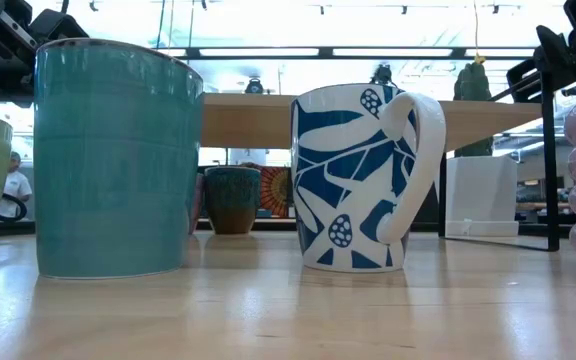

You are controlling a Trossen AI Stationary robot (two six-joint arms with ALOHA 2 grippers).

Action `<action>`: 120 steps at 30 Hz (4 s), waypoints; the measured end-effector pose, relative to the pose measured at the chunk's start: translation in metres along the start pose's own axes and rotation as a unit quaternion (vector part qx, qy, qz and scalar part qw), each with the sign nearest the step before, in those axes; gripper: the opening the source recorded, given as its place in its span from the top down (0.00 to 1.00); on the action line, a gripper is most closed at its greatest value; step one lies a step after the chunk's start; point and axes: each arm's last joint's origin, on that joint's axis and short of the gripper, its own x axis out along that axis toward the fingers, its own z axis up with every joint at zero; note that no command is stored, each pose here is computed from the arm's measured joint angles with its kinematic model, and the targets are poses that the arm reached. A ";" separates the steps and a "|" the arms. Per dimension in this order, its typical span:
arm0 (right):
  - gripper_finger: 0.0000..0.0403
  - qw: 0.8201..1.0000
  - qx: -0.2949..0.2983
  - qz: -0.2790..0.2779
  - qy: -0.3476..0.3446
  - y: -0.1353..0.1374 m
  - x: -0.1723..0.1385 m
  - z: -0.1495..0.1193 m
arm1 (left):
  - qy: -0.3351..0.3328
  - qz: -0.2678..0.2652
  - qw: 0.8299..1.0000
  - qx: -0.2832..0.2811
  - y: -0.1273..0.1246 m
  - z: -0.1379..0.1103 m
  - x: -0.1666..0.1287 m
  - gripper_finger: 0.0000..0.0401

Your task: Place coffee mugs

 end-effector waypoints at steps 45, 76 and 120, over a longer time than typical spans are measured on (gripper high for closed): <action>0.49 1.000 0.000 0.000 0.000 0.000 0.000 0.000 | 0.000 0.000 1.000 0.000 0.000 0.000 0.000 0.97; 0.49 0.992 -0.122 -0.017 -0.027 0.000 0.000 0.005 | -0.047 -0.001 0.998 -0.052 -0.002 0.009 0.000 0.97; 0.49 0.923 -0.065 -0.326 -0.193 -0.011 -0.004 0.059 | 0.041 0.101 0.993 -0.035 -0.006 0.042 0.006 0.97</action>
